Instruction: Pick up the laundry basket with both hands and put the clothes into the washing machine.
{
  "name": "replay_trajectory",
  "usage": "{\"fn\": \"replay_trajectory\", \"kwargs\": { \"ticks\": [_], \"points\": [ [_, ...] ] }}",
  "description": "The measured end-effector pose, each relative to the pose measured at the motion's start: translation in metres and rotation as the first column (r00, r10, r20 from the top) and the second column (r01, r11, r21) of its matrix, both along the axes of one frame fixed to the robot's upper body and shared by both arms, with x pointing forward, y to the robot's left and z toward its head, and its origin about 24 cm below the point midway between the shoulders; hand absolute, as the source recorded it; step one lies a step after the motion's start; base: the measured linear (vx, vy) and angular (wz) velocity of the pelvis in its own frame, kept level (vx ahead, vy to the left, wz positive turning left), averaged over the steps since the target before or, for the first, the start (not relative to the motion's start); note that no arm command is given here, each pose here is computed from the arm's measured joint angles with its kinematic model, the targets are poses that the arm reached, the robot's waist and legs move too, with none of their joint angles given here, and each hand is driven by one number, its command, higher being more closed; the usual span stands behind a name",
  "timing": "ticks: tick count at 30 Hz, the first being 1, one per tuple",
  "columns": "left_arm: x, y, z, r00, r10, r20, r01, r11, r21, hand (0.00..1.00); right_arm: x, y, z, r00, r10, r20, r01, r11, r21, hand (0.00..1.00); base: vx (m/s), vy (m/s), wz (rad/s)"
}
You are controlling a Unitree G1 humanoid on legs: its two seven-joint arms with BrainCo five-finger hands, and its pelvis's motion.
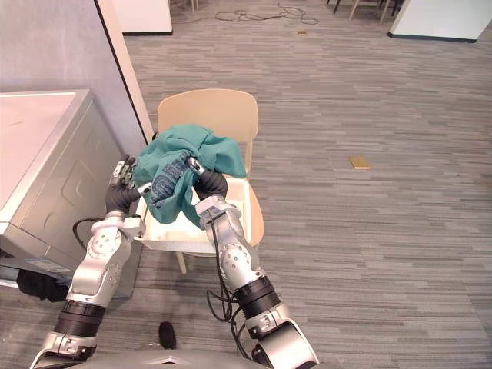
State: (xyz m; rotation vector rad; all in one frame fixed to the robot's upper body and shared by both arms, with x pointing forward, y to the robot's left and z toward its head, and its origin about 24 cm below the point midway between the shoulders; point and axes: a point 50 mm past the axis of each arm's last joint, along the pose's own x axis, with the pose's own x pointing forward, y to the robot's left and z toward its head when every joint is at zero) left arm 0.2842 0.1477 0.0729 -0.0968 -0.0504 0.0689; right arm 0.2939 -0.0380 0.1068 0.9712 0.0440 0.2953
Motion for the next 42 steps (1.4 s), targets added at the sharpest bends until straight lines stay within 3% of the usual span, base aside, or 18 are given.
{"fn": "replay_trajectory", "kwargs": {
  "ticks": [14,15,22,32,33,37,42],
  "points": [
    [0.012,-0.04,-0.021,0.948,-0.284,-0.142,0.297,0.952,0.08,0.0,-0.009,-0.014,-0.025,0.997,0.005,-0.072,-0.009,0.998,-0.063,1.0,0.0,-0.001,-0.01],
    [0.013,-0.043,-0.02,0.938,-0.313,-0.146,0.327,0.941,0.083,1.0,-0.008,-0.016,-0.026,0.997,0.005,-0.074,-0.01,0.998,-0.067,1.0,0.0,0.0,0.0],
    [0.014,-0.051,-0.02,0.892,-0.415,-0.177,0.432,0.9,0.065,1.0,-0.01,-0.019,-0.03,0.996,0.045,-0.073,-0.051,0.995,-0.087,1.0,0.0,0.0,0.0],
    [0.015,-0.05,-0.024,0.89,-0.41,-0.2,0.43,0.901,0.067,1.0,-0.01,-0.02,-0.031,0.996,0.054,-0.07,-0.061,0.993,-0.105,1.0,0.0,0.0,0.0],
    [0.015,-0.05,-0.024,0.891,-0.408,-0.2,0.428,0.901,0.066,1.0,-0.01,-0.02,-0.031,0.996,0.054,-0.07,-0.061,0.993,-0.105,0.0,0.0,0.0,0.0],
    [0.013,-0.049,-0.026,0.903,-0.38,-0.202,0.387,0.922,-0.004,1.0,-0.011,-0.02,-0.032,0.996,0.056,-0.07,-0.063,0.992,-0.105,0.0,0.0,0.0,0.0],
    [0.0,-0.036,-0.047,0.923,-0.292,-0.252,0.252,0.951,-0.18,1.0,-0.024,-0.029,-0.051,0.99,0.086,-0.112,-0.102,0.984,-0.147,0.0,0.0,0.0,0.0]
  ]
}}
